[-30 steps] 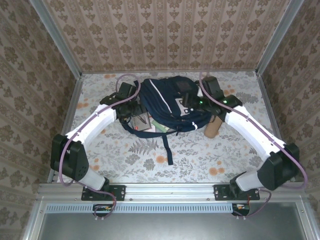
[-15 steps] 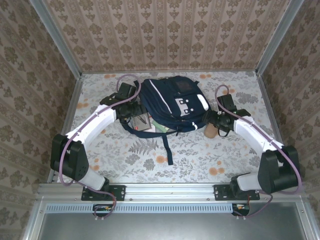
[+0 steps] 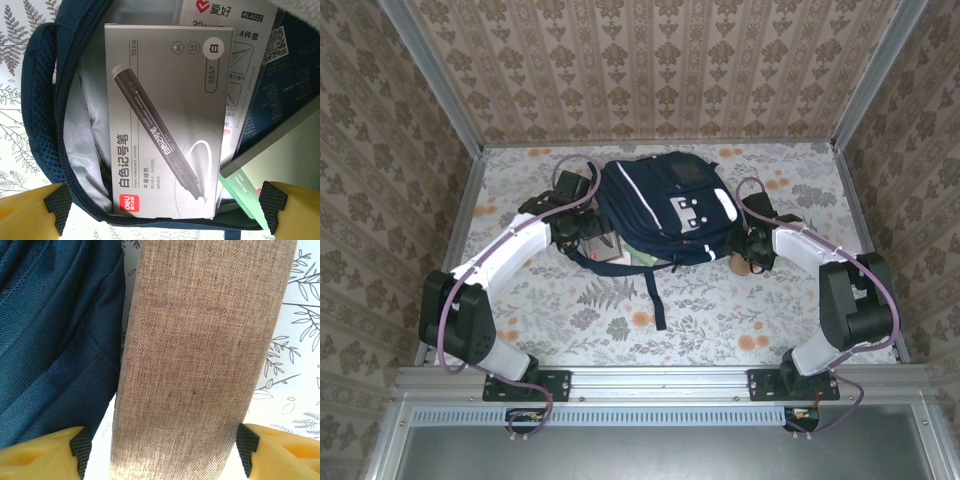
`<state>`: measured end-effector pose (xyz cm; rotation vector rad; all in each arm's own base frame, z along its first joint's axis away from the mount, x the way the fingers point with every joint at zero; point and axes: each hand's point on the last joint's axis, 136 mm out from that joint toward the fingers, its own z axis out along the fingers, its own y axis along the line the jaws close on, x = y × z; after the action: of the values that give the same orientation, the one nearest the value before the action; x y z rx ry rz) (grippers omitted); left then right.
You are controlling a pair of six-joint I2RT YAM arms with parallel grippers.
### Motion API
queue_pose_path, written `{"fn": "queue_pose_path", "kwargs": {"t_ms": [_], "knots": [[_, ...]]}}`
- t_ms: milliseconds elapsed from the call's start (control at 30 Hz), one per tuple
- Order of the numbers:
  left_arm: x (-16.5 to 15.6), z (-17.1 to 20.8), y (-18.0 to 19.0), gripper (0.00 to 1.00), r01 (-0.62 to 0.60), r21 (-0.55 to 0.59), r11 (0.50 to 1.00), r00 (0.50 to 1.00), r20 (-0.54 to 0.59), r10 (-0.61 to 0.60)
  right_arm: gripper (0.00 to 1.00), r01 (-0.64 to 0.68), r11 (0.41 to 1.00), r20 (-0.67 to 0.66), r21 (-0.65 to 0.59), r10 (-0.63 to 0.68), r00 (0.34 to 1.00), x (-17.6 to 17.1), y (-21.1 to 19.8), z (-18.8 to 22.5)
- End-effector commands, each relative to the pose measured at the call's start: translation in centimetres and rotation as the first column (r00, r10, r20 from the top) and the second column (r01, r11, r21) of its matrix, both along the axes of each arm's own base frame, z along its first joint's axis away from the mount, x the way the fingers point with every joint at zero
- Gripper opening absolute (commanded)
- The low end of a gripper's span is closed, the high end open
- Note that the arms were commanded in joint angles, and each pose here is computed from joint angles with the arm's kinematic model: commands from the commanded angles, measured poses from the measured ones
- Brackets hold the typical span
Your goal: Pack books, pencil case, and school supplies into a backpack
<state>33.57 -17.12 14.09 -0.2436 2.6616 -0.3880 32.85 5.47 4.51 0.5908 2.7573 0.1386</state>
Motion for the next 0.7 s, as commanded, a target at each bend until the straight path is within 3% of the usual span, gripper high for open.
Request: {"fn": "queue_pose_path", "kwargs": {"t_ms": [0, 400, 667], "knots": [[0.1, 1.6, -0.2, 1.0, 0.023, -0.032, 0.999, 0.999, 0.043, -0.022, 0.79, -0.003, 0.999, -0.031, -0.042, 0.002, 1.0, -0.3, -0.7, -0.8], [0.2, 1.6, -0.4, 1.0, 0.025, -0.043, 0.999, 0.999, 0.043, -0.023, 0.78, 0.009, 0.997, -0.093, -0.073, -0.016, 0.996, -1.7, -1.5, -2.7], [0.2, 1.8, -0.5, 1.0, 0.033, -0.04, 0.999, 0.998, 0.046, -0.031, 0.53, 0.016, 0.998, -0.042, -0.062, -0.018, 0.999, -1.8, -1.5, -1.3]]}}
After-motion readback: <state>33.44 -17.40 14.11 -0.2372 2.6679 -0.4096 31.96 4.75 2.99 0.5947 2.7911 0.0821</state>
